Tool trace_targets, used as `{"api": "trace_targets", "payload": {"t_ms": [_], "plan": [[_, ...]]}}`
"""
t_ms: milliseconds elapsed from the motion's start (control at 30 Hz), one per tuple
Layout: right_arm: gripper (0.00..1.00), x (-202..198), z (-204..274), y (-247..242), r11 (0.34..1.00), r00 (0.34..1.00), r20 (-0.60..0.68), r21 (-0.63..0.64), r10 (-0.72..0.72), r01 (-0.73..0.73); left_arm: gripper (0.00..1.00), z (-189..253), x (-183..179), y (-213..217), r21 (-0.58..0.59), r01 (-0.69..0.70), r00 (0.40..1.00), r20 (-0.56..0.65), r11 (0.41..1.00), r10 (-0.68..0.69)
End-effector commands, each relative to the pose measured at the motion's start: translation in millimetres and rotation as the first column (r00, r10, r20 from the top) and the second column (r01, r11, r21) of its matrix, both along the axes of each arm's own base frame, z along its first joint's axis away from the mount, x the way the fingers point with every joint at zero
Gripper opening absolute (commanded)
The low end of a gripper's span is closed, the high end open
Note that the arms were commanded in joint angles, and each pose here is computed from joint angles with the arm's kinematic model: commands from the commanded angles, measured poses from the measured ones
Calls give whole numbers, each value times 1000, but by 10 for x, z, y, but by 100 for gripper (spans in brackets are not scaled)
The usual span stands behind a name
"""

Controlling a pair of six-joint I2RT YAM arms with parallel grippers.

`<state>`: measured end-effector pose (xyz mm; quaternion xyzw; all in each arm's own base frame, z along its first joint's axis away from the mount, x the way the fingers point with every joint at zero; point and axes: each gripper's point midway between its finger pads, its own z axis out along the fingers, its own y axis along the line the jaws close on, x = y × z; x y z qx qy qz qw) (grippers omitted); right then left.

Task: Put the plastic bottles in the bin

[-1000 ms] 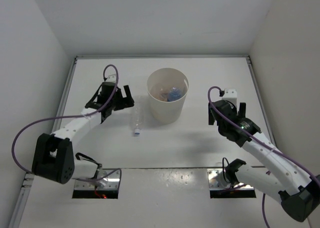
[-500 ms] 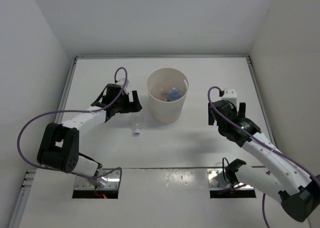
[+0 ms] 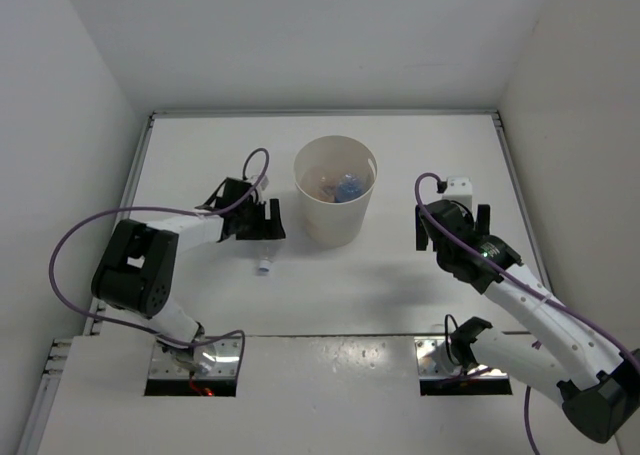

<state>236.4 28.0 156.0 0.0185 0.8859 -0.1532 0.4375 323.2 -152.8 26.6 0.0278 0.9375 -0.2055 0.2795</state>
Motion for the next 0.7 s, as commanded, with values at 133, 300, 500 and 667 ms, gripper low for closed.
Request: {"api": "trace_targets", "payload": {"t_ms": [133,300,500,667], "plan": [[100,51,102,36,1000,999,39,19,8,-9,68,122,26,-10,25,34,999,22,999,-35],[100,65,113,45,1000,999,47,24,8,-9,59,504,75,182,58,-75,987,147,995,66],[100,65,113,45,1000,999,47,24,8,-9,59,1702,259,406,-171,-302,861,373,938,345],[100,60,131,42,1000,998,54,29,8,-9,59,2824,352,139,-368,-238,775,486,899,404]]}}
